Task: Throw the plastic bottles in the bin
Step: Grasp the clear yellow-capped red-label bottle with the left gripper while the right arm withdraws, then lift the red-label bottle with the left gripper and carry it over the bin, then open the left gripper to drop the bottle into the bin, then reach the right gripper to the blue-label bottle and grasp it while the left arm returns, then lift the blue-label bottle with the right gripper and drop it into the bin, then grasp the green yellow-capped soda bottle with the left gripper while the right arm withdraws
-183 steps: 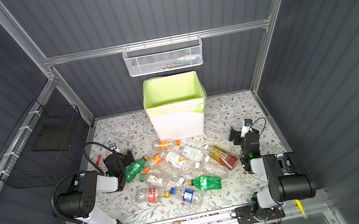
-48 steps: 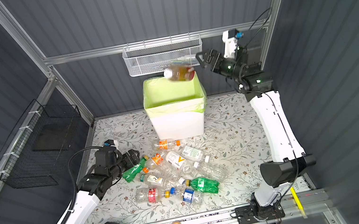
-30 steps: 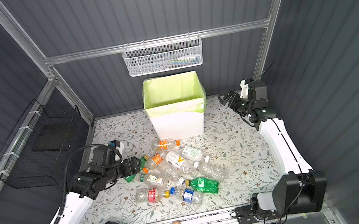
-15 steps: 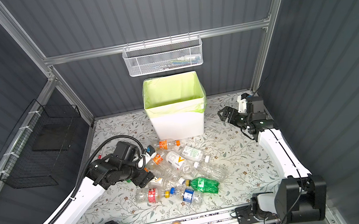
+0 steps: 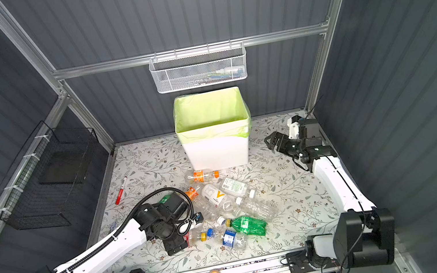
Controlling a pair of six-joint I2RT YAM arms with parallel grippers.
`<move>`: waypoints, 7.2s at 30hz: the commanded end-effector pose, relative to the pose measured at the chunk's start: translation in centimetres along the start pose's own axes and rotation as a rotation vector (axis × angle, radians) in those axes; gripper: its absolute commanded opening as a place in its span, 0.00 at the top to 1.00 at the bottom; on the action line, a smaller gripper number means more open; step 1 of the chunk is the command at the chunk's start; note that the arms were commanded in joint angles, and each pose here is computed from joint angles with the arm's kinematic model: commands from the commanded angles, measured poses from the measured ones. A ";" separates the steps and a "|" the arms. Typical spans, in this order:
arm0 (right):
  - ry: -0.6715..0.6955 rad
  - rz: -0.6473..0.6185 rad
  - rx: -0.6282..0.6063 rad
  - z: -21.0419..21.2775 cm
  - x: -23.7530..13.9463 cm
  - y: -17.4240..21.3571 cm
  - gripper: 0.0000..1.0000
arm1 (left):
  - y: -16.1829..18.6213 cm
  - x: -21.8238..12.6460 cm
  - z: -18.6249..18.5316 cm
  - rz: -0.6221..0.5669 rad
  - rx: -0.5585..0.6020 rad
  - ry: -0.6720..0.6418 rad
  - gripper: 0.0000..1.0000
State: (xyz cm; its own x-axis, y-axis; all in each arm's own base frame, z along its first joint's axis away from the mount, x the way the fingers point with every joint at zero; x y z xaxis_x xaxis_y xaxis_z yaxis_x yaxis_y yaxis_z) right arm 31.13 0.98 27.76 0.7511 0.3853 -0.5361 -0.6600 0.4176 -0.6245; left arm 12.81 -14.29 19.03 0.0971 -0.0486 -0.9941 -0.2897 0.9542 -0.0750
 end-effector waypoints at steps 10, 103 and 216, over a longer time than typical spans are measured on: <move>0.030 -0.001 -0.010 -0.7 0.7 0.2 0.01 | -0.6 3.8 -0.1 0.038 0.092 0.028 0.19; 0.026 0.374 -0.518 7.7 -2.2 11.2 0.05 | 0.8 -12.6 19.8 -0.947 -1.265 -0.552 0.01; -0.133 -0.130 0.239 0.6 -3.0 -4.9 0.01 | 3.6 -1.2 17.0 -0.434 -0.989 -0.256 0.00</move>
State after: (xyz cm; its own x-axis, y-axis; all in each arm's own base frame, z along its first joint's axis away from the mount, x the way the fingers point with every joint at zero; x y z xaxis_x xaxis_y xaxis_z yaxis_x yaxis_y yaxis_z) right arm 32.14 -1.73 34.27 0.8419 0.4092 -0.3517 -0.5389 0.6701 -0.5105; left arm 28.41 -6.30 21.52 0.5755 -0.1885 -0.7958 -0.7987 0.0797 -0.5965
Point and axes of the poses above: each gripper's point midway between its finger pads, its own x axis out along the fingers, its own z axis along the line the jaws close on, y = z × x, the point moved 10 cm from there along -x, back along the fingers, and after that the axes turned 3 degrees about -x, right-handed, at the moved point
